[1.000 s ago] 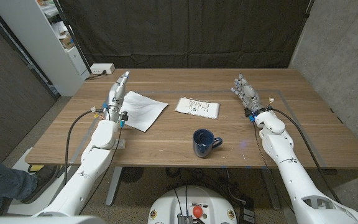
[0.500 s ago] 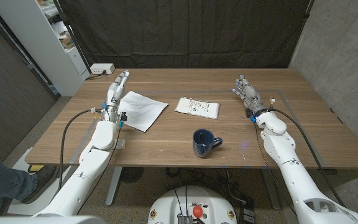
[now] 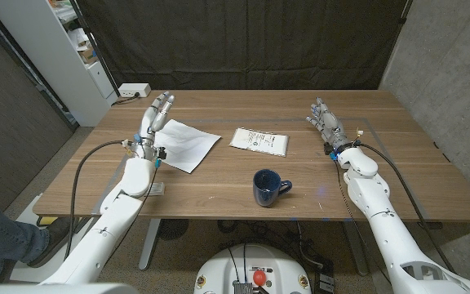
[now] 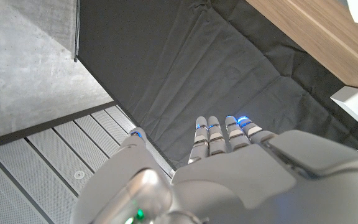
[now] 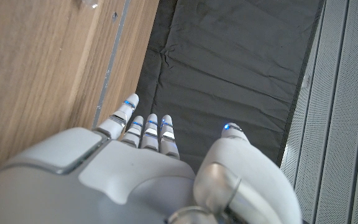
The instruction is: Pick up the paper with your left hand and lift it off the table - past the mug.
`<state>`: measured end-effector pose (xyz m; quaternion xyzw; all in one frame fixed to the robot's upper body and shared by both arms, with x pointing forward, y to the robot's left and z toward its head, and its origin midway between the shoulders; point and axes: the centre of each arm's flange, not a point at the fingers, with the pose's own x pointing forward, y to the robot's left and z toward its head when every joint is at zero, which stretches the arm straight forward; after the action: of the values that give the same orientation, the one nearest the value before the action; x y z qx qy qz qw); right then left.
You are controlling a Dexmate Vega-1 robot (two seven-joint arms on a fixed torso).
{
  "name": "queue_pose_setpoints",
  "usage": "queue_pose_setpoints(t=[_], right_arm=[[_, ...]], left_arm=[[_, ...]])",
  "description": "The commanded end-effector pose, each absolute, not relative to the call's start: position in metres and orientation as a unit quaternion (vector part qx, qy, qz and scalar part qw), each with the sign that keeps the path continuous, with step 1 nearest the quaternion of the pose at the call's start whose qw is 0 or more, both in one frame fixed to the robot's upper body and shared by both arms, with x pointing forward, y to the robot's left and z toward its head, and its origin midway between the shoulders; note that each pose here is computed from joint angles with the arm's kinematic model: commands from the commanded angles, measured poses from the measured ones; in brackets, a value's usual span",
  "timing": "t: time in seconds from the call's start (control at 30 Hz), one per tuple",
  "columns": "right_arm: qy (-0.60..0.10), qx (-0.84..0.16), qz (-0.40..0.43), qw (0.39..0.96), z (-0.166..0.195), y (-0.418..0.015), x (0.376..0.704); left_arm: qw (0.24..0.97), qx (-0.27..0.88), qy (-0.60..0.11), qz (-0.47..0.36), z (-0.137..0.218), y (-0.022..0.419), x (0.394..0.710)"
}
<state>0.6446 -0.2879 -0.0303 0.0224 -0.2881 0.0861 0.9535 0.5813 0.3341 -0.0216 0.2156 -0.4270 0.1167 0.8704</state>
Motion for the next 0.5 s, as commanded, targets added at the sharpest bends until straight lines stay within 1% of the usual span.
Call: queue_pose_setpoints(t=[0.03, 0.5], right_arm=[[-0.287, 0.025, 0.089, 0.953, -0.029, -0.288, 0.648], [-0.291, 0.031, 0.085, 0.953, -0.028, -0.291, 0.652]], left_arm=[[0.855, 0.286, -0.413, 0.131, -0.013, 0.33, 0.573], [0.848, 0.335, -0.39, 0.124, -0.002, 0.329, 0.57]])
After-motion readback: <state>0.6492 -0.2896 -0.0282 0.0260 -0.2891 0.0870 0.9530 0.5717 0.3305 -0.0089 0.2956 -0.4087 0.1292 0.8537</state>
